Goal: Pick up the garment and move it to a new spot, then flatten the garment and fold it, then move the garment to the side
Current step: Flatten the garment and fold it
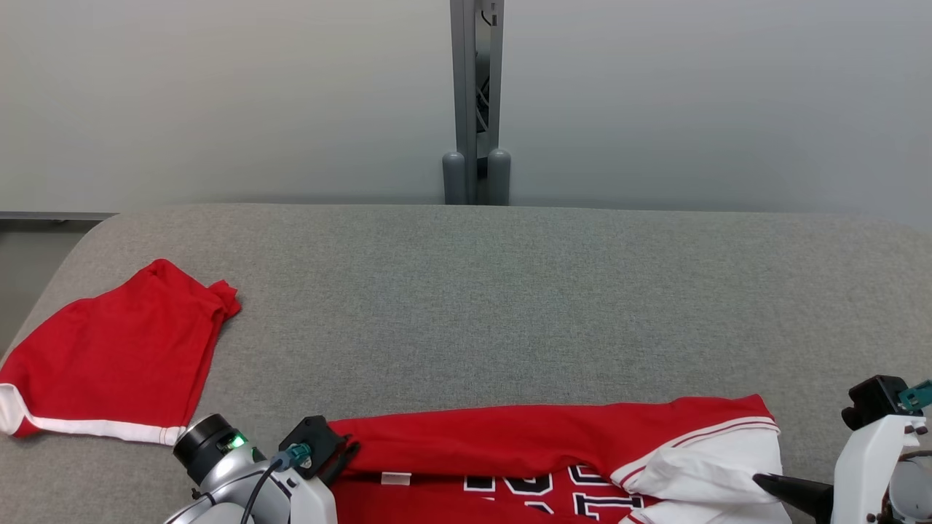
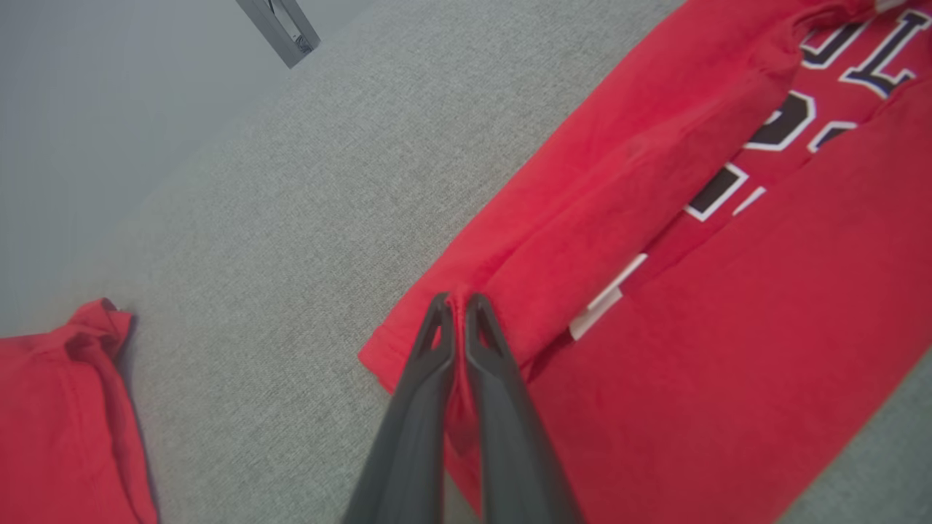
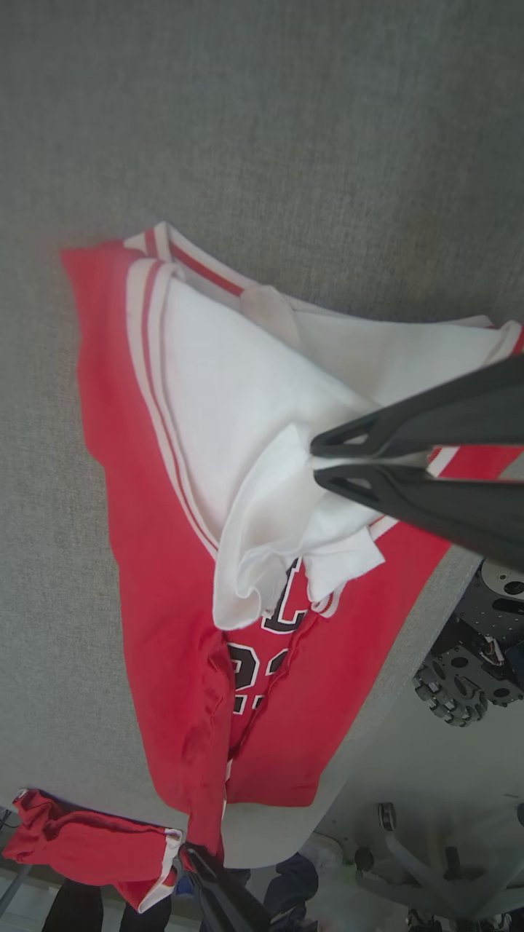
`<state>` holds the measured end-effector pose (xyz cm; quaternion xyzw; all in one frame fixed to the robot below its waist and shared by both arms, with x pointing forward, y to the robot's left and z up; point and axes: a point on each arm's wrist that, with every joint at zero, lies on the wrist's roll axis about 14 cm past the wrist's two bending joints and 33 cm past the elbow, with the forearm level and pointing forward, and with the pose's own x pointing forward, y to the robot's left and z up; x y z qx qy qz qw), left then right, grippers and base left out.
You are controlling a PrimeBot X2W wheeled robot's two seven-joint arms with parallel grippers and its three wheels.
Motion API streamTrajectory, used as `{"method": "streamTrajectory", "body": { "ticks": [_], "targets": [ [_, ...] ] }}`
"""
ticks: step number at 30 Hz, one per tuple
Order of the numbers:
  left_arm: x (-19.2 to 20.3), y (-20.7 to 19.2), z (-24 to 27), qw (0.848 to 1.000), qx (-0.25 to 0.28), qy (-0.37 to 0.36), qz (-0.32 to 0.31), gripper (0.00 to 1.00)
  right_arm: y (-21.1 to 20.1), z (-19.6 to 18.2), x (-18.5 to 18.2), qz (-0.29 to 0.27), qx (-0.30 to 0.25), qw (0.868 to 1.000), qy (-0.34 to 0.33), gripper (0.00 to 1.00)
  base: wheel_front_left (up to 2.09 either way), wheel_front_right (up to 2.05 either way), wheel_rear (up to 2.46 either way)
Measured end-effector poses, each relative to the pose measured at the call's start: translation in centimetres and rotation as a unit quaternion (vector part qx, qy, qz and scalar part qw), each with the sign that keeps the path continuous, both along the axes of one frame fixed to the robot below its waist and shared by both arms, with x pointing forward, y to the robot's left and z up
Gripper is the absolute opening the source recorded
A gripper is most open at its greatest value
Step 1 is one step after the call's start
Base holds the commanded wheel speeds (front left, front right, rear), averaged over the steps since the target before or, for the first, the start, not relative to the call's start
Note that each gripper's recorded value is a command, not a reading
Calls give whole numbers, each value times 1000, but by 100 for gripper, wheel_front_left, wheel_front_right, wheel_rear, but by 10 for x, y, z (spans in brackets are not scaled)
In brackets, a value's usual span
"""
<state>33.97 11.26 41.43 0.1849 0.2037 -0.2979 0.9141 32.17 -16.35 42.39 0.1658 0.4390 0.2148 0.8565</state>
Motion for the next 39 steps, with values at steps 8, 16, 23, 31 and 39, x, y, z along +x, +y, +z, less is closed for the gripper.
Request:
{"method": "streamTrajectory", "body": {
  "ticks": [8, 16, 23, 31, 39],
  "targets": [
    [-6, 1, 3, 1000, 4, 2, -1, 0, -1, 5, -9, -1, 11, 1000, 21, 0, 0, 0, 0],
    [-10, 1, 2, 1000, 5, 6, -2, 0, -7, 2, -15, -14, 1, 999, 41, 0, 0, 0, 0],
    [-11, 2, 1, 1000, 7, 9, -1, 0, 0, 7, -19, -15, 11, 999, 50, 0, 0, 0, 0],
    [-14, 2, -5, 1000, 8, 20, 1, 0, -4, -1, -24, -37, -5, 997, 65, 100, 0, 0, 0],
    [-18, 11, -13, 999, 15, 40, 22, 100, -15, 4, -19, -61, -26, 997, 47, 100, 0, 0, 0]
  ]
}}
